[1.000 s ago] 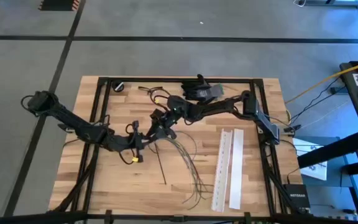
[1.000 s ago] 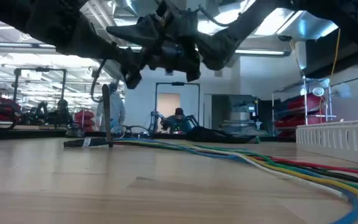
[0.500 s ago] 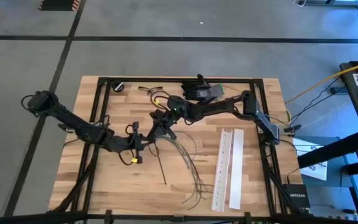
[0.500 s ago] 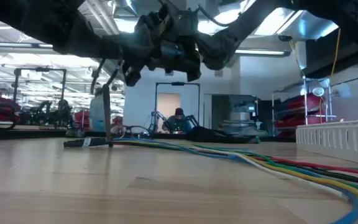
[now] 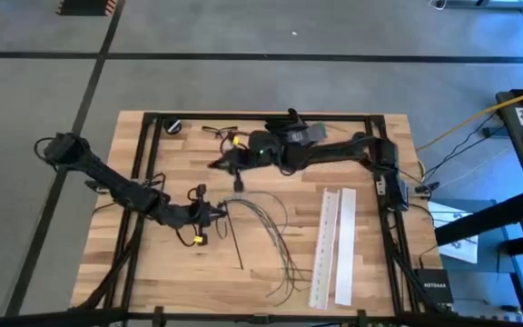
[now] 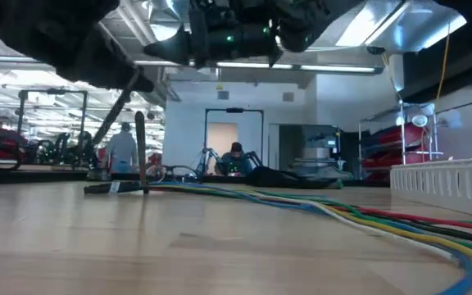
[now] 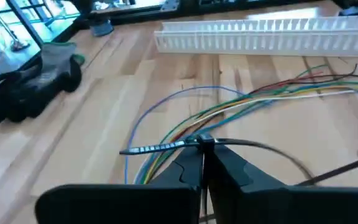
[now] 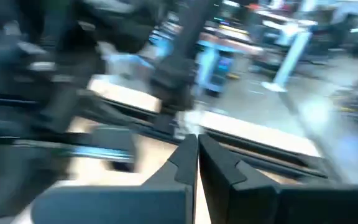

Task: Ziptie cables
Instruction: Wrap the zip tie on the cables

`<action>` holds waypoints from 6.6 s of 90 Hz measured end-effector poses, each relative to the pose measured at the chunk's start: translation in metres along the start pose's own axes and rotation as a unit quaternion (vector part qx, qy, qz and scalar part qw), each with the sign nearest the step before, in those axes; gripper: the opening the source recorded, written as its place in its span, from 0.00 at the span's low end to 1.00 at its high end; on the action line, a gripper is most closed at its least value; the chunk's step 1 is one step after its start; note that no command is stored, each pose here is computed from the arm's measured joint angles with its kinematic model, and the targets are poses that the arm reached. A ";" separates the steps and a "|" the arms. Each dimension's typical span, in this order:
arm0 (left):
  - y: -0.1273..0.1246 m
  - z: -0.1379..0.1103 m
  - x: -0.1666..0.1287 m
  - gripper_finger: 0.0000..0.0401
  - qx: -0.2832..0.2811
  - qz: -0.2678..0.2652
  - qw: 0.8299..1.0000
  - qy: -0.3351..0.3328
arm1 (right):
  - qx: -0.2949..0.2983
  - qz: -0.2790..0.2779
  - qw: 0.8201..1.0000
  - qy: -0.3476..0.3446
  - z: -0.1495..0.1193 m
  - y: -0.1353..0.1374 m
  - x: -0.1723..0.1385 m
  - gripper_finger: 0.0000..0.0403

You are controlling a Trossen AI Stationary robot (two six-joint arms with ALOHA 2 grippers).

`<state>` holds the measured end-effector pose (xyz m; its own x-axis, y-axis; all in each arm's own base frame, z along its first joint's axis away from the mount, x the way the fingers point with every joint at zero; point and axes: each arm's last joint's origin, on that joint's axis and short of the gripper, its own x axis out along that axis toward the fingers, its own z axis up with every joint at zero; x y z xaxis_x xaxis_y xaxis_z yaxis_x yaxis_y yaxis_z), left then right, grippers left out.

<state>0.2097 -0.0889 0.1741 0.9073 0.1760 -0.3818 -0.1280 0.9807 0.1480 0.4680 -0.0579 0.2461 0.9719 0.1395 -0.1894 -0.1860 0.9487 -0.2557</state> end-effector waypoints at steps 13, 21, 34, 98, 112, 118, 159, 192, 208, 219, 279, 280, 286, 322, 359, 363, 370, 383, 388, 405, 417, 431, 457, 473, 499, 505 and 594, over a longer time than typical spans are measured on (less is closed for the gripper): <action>0.000 0.001 0.000 0.00 -0.002 0.000 1.000 -0.004 | 0.077 0.020 0.995 0.057 0.001 -0.006 -0.014 0.00; 0.001 0.002 -0.002 0.00 0.001 0.002 1.000 -0.007 | 0.148 0.048 0.983 0.099 -0.008 -0.006 -0.018 0.03; 0.004 0.008 -0.006 0.00 0.005 0.010 1.000 -0.022 | 0.224 0.176 0.946 0.153 -0.026 0.014 -0.016 0.16; 0.004 0.012 -0.012 0.00 0.008 0.004 0.999 -0.034 | 0.269 0.285 0.919 0.050 -0.028 0.020 0.006 0.40; 0.004 0.012 -0.012 0.00 0.009 0.003 0.999 -0.034 | 0.251 0.308 0.917 0.045 -0.022 0.044 0.014 0.40; 0.004 0.012 -0.011 0.00 0.009 0.003 0.999 -0.034 | 0.245 0.305 0.919 0.045 -0.021 0.050 0.015 0.40; 0.004 0.012 -0.012 0.00 0.006 0.003 0.999 -0.036 | 0.302 0.234 0.922 0.062 -0.020 0.019 0.004 0.40; 0.004 0.014 -0.012 0.00 0.003 -0.002 0.999 -0.045 | 0.266 0.271 0.923 0.060 -0.020 0.056 0.018 0.40; 0.004 0.014 -0.012 0.00 0.004 0.004 0.999 -0.045 | 0.266 0.271 0.923 0.058 -0.020 0.055 0.018 0.40; 0.004 0.014 -0.012 0.00 0.003 0.001 0.999 -0.044 | 0.265 0.273 0.923 0.059 -0.019 0.058 0.018 0.35; 0.003 0.012 -0.012 0.00 -0.018 -0.008 0.999 -0.038 | 0.140 0.164 0.976 0.041 -0.012 0.070 0.024 0.00; 0.003 0.012 -0.012 0.00 -0.018 -0.007 0.999 -0.037 | 0.138 0.160 0.977 0.040 -0.012 0.070 0.024 0.00; 0.003 0.012 -0.011 0.00 -0.019 -0.007 0.999 -0.036 | 0.123 0.140 0.982 0.034 -0.010 0.072 0.025 0.00; 0.001 0.010 -0.011 0.00 -0.026 -0.016 0.999 -0.030 | 0.001 -0.046 0.997 0.059 0.012 0.063 0.014 0.00; -0.003 0.007 -0.009 0.00 -0.018 -0.017 0.999 -0.022 | 0.016 -0.118 0.985 0.125 0.012 0.045 0.000 0.00; -0.003 0.006 -0.009 0.00 -0.018 -0.017 0.999 -0.021 | 0.016 -0.123 0.981 0.150 0.010 0.046 -0.002 0.01; -0.003 0.006 -0.009 0.00 -0.017 -0.017 1.000 -0.019 | 0.029 -0.115 0.976 0.184 0.010 0.048 -0.009 0.05; -0.002 0.006 -0.009 0.00 -0.017 -0.015 1.000 -0.019 | 0.071 -0.078 0.966 0.234 0.016 0.051 -0.027 0.19; -0.002 0.006 -0.008 0.00 -0.018 -0.014 1.000 -0.019 | 0.085 -0.055 0.962 0.255 0.014 0.053 -0.032 0.25; -0.001 0.005 -0.008 0.00 -0.031 -0.013 0.999 -0.015 | 0.147 0.044 0.942 0.298 -0.007 0.068 -0.038 0.40; -0.004 0.000 -0.011 0.00 -0.051 -0.019 0.999 0.008 | 0.148 0.057 0.953 0.260 -0.040 0.088 -0.036 0.43; -0.007 -0.004 -0.025 0.00 -0.092 -0.034 0.995 0.034 | 0.141 0.029 0.984 0.104 -0.053 0.092 -0.031 0.43; -0.003 -0.027 -0.039 0.00 -0.127 0.010 0.985 0.117 | 0.157 0.008 0.978 0.139 -0.087 0.084 0.014 0.42; 0.006 -0.039 -0.030 0.00 -0.109 0.042 0.991 0.072 | 0.111 0.032 0.970 0.212 -0.091 0.081 0.042 0.42; 0.029 -0.074 -0.023 0.00 -0.134 0.051 0.989 0.042 | 0.111 0.066 0.955 0.266 -0.107 0.074 0.063 0.42; 0.031 -0.074 -0.023 0.00 -0.149 0.035 0.988 0.020 | 0.113 0.066 0.953 0.273 -0.109 0.072 0.062 0.42; 0.050 -0.104 -0.004 0.04 -0.217 0.059 0.967 0.118 | 0.123 0.069 0.943 0.300 -0.114 0.071 0.059 0.15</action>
<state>0.1580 -0.0317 0.0876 0.7666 0.2533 -0.5900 -0.4277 0.8868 -0.1750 0.4952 -0.0146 0.1084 0.6705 0.1508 -0.7264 -0.1945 0.9806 0.0241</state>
